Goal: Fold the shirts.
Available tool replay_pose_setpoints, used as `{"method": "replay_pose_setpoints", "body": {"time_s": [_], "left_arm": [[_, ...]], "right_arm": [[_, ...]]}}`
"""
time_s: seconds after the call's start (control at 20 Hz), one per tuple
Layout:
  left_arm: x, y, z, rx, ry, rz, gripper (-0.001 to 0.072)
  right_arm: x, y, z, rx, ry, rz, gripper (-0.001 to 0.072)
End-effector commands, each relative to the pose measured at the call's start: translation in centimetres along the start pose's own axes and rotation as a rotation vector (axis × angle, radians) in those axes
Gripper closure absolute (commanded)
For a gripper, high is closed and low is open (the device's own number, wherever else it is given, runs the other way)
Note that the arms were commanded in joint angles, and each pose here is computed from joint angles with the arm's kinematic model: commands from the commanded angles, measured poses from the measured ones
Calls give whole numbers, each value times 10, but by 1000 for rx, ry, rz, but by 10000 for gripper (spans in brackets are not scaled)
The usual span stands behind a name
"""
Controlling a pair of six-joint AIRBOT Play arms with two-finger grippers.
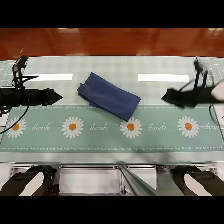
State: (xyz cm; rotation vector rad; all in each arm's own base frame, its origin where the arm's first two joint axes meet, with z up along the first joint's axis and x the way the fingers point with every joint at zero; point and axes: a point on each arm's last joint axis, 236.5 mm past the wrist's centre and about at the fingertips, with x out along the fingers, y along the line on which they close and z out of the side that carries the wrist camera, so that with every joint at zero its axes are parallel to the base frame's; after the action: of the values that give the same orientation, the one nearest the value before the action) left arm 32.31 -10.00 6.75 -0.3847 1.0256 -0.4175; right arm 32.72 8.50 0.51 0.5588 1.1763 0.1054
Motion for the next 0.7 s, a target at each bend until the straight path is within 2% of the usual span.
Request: {"method": "replay_pose_setpoints", "body": {"time_s": [0.0, 0.25, 0.65], "left_arm": [[0, -1, -1, -4, 2, -3, 687], [0, -2, -1, -5, 6, -6, 688], [0, -5, -1, -11, 5, -19, 688]], "right_arm": [[54, -7, -30, 285, -8, 167, 296], [118, 39, -50, 345, 173, 317, 296], [155, 99, -41, 231, 269, 386, 306]]}}
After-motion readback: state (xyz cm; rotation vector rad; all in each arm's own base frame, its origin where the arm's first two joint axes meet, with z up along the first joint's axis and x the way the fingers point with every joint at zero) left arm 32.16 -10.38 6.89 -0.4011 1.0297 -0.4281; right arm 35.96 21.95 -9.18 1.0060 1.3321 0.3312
